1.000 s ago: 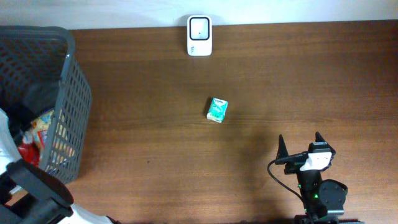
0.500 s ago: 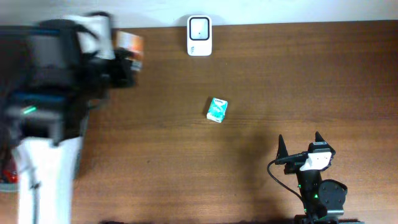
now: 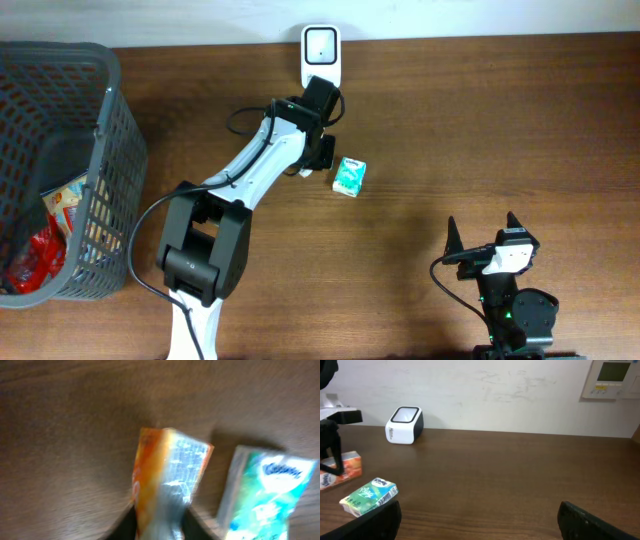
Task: Scan the item barcode
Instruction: 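Place the orange tissue pack beside the green pack with the left gripper, then reach into the basket and grasp the cream snack bag with the left gripper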
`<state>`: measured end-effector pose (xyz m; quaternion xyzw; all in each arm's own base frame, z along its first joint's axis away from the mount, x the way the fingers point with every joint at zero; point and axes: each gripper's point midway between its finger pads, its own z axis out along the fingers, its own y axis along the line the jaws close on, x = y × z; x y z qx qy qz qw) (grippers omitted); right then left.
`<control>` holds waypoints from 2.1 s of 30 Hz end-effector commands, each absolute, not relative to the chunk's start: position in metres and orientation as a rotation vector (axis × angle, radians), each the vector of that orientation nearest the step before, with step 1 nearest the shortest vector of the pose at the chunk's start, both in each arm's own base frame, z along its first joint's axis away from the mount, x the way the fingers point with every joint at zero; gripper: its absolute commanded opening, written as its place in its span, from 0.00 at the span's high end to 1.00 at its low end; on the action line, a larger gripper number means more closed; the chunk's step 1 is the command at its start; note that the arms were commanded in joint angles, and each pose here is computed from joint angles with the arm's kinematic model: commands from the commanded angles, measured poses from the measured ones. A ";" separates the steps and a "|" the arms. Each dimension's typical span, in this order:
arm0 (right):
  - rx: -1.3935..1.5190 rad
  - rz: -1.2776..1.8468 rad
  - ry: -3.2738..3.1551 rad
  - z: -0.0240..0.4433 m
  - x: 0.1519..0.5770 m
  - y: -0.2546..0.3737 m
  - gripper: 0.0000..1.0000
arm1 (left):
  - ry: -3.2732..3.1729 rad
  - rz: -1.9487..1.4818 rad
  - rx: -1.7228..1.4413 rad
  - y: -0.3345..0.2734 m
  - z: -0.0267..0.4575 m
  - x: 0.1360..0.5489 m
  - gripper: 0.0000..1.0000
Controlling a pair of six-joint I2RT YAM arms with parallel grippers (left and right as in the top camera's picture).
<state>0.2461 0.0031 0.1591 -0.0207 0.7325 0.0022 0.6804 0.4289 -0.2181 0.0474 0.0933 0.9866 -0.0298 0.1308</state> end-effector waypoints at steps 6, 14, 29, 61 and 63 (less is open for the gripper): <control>-0.036 0.001 1.648 0.156 0.246 0.001 0.02 | 2.786 -0.245 0.300 -0.252 0.101 0.442 0.32; -0.036 0.001 1.648 0.156 0.246 0.001 0.02 | 2.837 0.083 0.208 -0.196 0.087 0.447 0.84; -0.036 0.001 1.648 0.156 0.246 0.001 0.02 | 2.952 -0.111 0.205 -0.216 0.065 0.439 1.00; -0.036 0.001 1.648 0.156 0.246 0.001 0.02 | 2.523 0.136 -1.056 0.228 0.263 0.348 0.01; -0.036 0.001 1.648 0.156 0.246 0.001 0.02 | 2.602 0.121 -1.130 0.233 0.224 0.335 0.01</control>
